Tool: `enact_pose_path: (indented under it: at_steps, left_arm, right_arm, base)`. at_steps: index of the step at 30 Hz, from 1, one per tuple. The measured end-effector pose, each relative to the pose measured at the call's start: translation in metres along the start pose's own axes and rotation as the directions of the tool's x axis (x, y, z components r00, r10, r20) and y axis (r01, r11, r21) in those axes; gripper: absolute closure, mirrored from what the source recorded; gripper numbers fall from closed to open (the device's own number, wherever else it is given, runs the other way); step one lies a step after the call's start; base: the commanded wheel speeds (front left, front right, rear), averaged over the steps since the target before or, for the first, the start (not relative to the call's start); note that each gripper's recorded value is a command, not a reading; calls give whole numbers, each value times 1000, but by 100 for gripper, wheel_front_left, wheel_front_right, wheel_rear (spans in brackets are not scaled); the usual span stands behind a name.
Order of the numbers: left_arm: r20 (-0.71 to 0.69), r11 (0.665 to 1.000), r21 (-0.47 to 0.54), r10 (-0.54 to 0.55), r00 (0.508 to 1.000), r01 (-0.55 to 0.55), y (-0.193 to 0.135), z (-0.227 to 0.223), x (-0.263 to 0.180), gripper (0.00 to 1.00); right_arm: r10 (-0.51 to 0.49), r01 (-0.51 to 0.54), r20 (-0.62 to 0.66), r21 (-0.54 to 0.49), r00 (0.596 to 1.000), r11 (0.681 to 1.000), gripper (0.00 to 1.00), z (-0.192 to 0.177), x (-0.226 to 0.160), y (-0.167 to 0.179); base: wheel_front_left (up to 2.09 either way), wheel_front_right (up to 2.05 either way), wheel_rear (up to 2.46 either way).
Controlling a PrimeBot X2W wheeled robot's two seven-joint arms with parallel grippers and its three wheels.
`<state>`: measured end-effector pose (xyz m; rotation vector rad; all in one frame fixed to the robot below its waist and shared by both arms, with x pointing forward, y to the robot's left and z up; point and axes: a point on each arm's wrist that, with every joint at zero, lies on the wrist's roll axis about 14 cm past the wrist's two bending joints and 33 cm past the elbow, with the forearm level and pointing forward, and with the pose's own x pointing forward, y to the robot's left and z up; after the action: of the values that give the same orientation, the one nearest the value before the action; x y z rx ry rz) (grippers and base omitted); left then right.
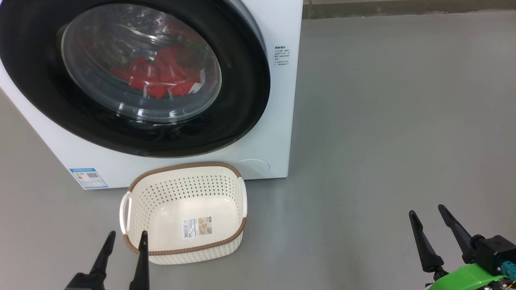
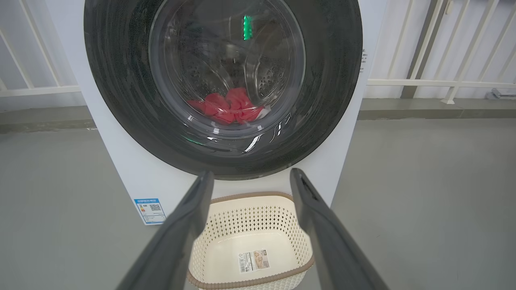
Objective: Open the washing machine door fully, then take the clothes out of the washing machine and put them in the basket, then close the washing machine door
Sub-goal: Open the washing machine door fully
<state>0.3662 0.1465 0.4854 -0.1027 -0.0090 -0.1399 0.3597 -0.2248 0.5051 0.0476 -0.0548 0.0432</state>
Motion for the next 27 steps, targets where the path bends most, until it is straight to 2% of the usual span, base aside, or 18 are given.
enact_pose_path:
  at_steps: [11,12,13,15,16,22,27]
  left_arm:
    - [6,1000,-1,1,1000,-1,0,2,-1,0]
    - [6,1000,-1,1,1000,-1,0,2,-1,0]
    - [6,1000,-1,1,1000,-1,0,2,-1,0]
    - [5,1000,-2,0,1000,0,0,2,-1,0]
    - [5,1000,-2,0,1000,0,-1,1,-1,0]
    - [3,1000,-2,-4,1000,4,-2,1,-1,0]
    - [3,1000,-4,-5,1000,5,-3,1,-2,0]
  right_arm:
    - [3,-3,6,0,1000,1000,0,2,0,1]
    - [3,-3,6,1,1000,1000,6,2,0,1]
    - [2,-2,6,3,1000,1000,34,2,0,1]
    - [3,-3,6,10,1000,1000,74,2,1,2]
    - [2,-2,7,24,1000,1000,100,1,1,2]
    - [14,-16,15,101,1000,995,100,2,5,9]
    - [48,-58,65,161,997,985,100,18,24,21]
  base:
    - [0,0,0]
    - [0,0,0]
    - [0,0,0]
    - [0,0,0]
    - [0,0,0]
    - [0,0,0]
    - [0,0,0]
